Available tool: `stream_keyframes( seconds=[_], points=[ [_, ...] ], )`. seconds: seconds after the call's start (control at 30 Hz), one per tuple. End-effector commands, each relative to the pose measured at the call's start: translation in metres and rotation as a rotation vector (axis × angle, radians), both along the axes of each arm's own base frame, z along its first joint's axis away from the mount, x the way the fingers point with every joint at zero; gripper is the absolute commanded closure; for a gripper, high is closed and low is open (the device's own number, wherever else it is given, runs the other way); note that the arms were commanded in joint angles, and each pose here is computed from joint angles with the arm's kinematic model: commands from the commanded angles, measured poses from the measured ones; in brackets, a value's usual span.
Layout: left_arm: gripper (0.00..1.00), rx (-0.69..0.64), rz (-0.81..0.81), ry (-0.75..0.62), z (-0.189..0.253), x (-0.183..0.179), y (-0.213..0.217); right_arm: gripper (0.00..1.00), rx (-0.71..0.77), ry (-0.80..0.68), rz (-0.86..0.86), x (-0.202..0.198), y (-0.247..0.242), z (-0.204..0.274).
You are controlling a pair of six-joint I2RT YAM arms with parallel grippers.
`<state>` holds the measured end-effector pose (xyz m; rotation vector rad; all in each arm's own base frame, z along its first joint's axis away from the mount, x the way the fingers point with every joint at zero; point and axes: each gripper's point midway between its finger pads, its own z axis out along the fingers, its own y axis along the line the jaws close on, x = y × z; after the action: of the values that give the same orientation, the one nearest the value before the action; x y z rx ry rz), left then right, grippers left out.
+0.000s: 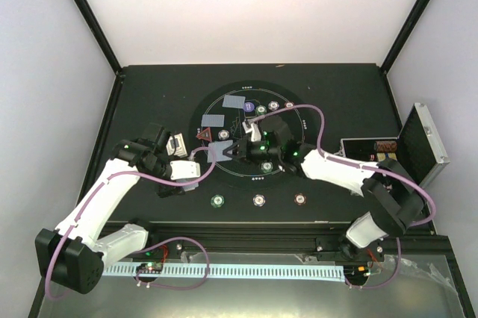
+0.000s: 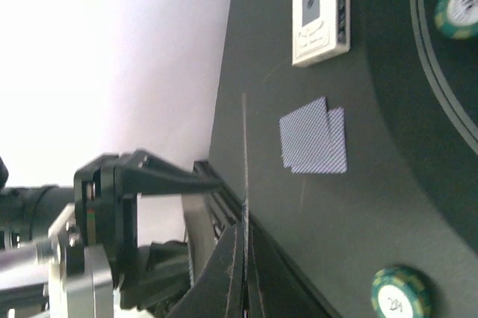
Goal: Distribute texas hold em gaming equipment
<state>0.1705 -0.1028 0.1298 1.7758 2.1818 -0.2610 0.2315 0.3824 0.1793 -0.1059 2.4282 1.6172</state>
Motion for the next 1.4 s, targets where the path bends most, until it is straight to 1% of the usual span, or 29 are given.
stream_keyframes(
  seconds=[0.0, 0.17, 0.3, 0.33, 0.43, 0.5, 0.57, 0.7, 0.83, 0.87, 0.93, 0.97, 1.07, 1.13, 1.2, 1.27, 1.3, 1.33, 1.37],
  points=[
    [0.98, 0.006, 0.016, 0.009, 0.003, -0.001, 0.002, 0.99, -0.008, -0.025, 0.0, 0.032, -0.008, 0.003],
    [0.98, -0.005, 0.02, 0.005, 0.009, -0.002, 0.001, 0.99, -0.046, -0.023, 0.003, 0.084, 0.004, -0.012],
    [0.98, -0.01, 0.03, 0.015, 0.011, -0.004, 0.001, 0.99, -0.09, 0.004, 0.011, 0.133, 0.029, -0.036],
    [0.98, -0.011, 0.032, 0.016, 0.011, -0.004, 0.001, 0.99, -0.102, 0.029, 0.016, 0.144, 0.037, -0.052],
    [0.98, -0.015, 0.039, 0.013, 0.013, -0.004, 0.0, 0.99, -0.111, 0.045, 0.018, 0.175, 0.059, -0.067],
    [0.98, -0.017, 0.044, 0.016, 0.014, -0.004, 0.0, 0.99, -0.122, 0.067, 0.014, 0.19, 0.07, -0.083],
    [0.98, -0.02, 0.046, 0.016, 0.014, -0.004, 0.0, 0.99, -0.127, 0.071, 0.004, 0.205, 0.079, -0.089],
    [0.98, -0.028, 0.048, 0.023, 0.013, -0.006, -0.001, 0.99, -0.145, 0.088, -0.013, 0.221, 0.086, -0.107],
    [0.98, -0.029, 0.05, 0.021, 0.013, -0.007, -0.001, 0.98, -0.178, 0.103, -0.031, 0.228, 0.081, -0.118],
    [0.98, -0.03, 0.049, 0.02, 0.013, -0.007, -0.001, 0.96, -0.192, 0.1, -0.034, 0.228, 0.079, -0.119],
    [0.98, -0.03, 0.048, 0.018, 0.014, -0.007, -0.001, 0.82, -0.221, 0.092, -0.034, 0.226, 0.073, -0.118],
    [0.98, -0.029, 0.049, 0.019, 0.014, -0.007, -0.001, 0.78, -0.235, 0.087, -0.033, 0.224, 0.07, -0.116],
    [0.98, -0.026, 0.05, 0.02, 0.014, -0.007, 0.0, 0.69, -0.253, 0.055, -0.037, 0.219, 0.058, -0.096],
    [0.98, -0.028, 0.051, 0.022, 0.016, -0.007, -0.001, 0.68, -0.264, 0.035, -0.04, 0.214, 0.049, -0.085],
    [0.98, -0.033, 0.053, 0.025, 0.018, -0.007, -0.002, 0.64, -0.26, 0.003, -0.045, 0.208, 0.039, -0.065],
    [0.98, -0.038, 0.054, 0.026, 0.019, -0.007, -0.002, 0.61, -0.247, -0.026, -0.043, 0.196, 0.031, -0.046],
    [0.99, -0.04, 0.055, 0.026, 0.02, -0.006, -0.003, 0.59, -0.244, -0.016, -0.039, 0.185, 0.025, -0.046],
    [0.98, -0.041, 0.057, 0.029, 0.02, -0.006, -0.003, 0.57, -0.212, -0.052, -0.04, 0.179, 0.024, -0.028],
    [0.99, -0.043, 0.058, 0.032, 0.02, -0.006, -0.004, 0.55, -0.212, -0.041, -0.036, 0.163, 0.018, -0.031]
  ],
)
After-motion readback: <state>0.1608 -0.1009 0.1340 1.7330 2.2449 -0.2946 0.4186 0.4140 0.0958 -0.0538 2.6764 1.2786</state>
